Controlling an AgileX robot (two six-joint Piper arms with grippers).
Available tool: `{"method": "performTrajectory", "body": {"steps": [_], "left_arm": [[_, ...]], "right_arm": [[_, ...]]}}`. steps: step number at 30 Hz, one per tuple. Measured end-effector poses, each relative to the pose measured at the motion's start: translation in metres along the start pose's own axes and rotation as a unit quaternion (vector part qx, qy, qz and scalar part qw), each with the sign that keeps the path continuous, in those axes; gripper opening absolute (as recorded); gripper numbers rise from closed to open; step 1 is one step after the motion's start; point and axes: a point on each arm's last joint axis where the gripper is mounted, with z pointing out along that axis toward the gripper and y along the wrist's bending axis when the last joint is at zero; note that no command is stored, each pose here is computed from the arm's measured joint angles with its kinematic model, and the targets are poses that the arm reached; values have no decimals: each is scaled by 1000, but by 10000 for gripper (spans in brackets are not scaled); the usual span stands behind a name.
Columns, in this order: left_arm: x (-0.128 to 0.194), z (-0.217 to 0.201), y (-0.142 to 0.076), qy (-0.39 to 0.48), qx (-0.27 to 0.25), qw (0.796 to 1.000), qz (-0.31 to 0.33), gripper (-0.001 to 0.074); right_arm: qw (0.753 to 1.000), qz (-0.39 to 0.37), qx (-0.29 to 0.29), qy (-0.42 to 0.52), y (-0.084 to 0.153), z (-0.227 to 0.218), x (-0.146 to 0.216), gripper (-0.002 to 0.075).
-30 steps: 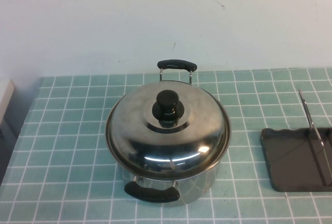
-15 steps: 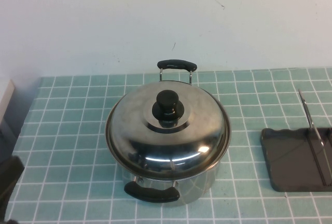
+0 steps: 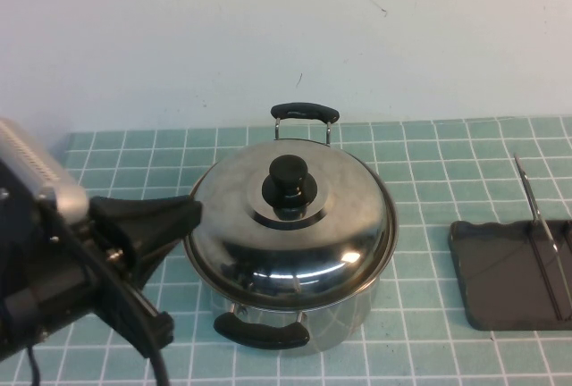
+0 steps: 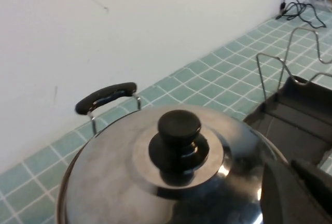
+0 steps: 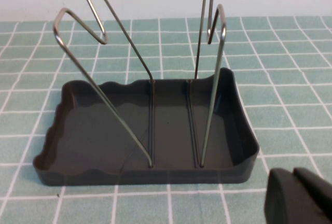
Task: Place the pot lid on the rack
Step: Open the pot
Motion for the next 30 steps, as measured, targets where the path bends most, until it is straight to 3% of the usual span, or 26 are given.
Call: {"method": "performTrajectory", "body": {"steps": [5, 13, 16, 23, 26, 30], "left_arm": [[0, 17, -12, 21, 18, 999, 42, -3], [2, 25, -12, 57, -64, 996, 16, 31], [-2, 25, -10, 31, -87, 996, 11, 137], [-18, 42, -8, -97, -76, 991, -47, 562], [-13, 60, -5, -117, -70, 989, -62, 620], [2, 88, 0, -124, -66, 987, -72, 640]], "right_arm": [[1000, 0, 0, 0, 0, 0, 0, -3], [1000, 0, 0, 0, 0, 0, 0, -3], [1000, 0, 0, 0, 0, 0, 0, -3], [1000, 0, 0, 0, 0, 0, 0, -3], [1000, 0, 0, 0, 0, 0, 0, -3], [1000, 0, 0, 0, 0, 0, 0, -3]]}}
